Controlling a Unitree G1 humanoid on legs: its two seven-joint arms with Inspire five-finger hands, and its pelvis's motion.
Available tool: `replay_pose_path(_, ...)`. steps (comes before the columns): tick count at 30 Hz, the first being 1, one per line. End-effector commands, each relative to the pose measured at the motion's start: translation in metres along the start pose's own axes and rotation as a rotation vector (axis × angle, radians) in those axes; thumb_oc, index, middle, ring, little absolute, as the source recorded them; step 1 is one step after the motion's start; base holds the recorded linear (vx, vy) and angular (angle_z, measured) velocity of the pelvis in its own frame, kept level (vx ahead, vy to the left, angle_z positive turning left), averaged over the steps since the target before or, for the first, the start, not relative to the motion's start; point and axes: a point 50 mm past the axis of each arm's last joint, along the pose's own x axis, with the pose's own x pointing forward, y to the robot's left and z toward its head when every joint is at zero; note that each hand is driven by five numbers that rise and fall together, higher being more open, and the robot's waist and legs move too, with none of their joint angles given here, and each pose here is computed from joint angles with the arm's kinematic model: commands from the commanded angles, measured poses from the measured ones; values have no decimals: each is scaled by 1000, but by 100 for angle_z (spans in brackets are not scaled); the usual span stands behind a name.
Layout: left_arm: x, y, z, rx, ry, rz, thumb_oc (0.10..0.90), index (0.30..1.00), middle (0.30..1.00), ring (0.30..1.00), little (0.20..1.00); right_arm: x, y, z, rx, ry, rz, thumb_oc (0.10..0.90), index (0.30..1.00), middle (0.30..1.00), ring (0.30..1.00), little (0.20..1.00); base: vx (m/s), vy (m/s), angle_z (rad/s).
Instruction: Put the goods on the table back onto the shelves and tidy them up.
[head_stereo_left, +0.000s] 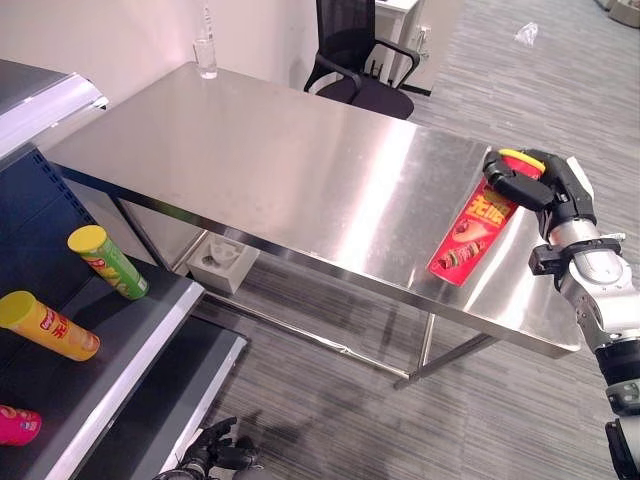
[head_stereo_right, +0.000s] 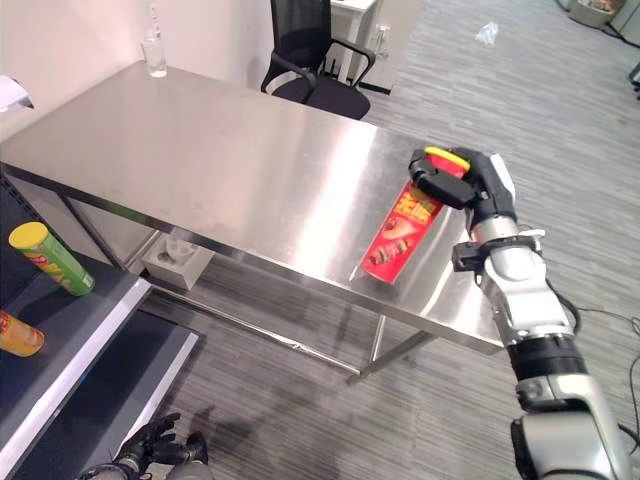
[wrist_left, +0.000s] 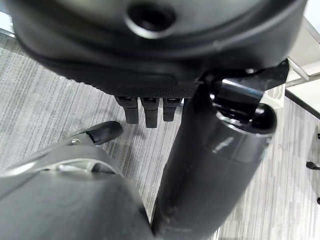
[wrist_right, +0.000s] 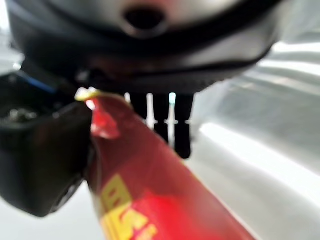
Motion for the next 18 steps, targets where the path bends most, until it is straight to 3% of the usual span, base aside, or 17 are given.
replay_pose_path(1,3,9,17,48,-67,31,800,900,900,900,900,-3,-31,121,-11,-589,-145,400,300,300,300,300,0,0,0)
replay_pose_path(5,3,9,16,69,-68,31,800,900,900,900,900,-15,-30,141,-45,-712,-153,400,300,300,300,300,-9,45,18)
replay_pose_path(11,5,20,38,78,-142,62,800,900,900,900,900,-20,-16,144,-55,-731,-69,400,300,300,300,300,-133,40,8)
replay_pose_path(14,7,27,60,59,-212,94,800,900,900,900,900,-27,-13,140,-63,-724,-37,400,300,300,300,300,-190,-141,64)
replay_pose_path(18,7,30,58,42,-209,101,800,900,900,900,900,-29,-10,135,-25,-726,-15,400,300,300,300,300,-86,-238,45)
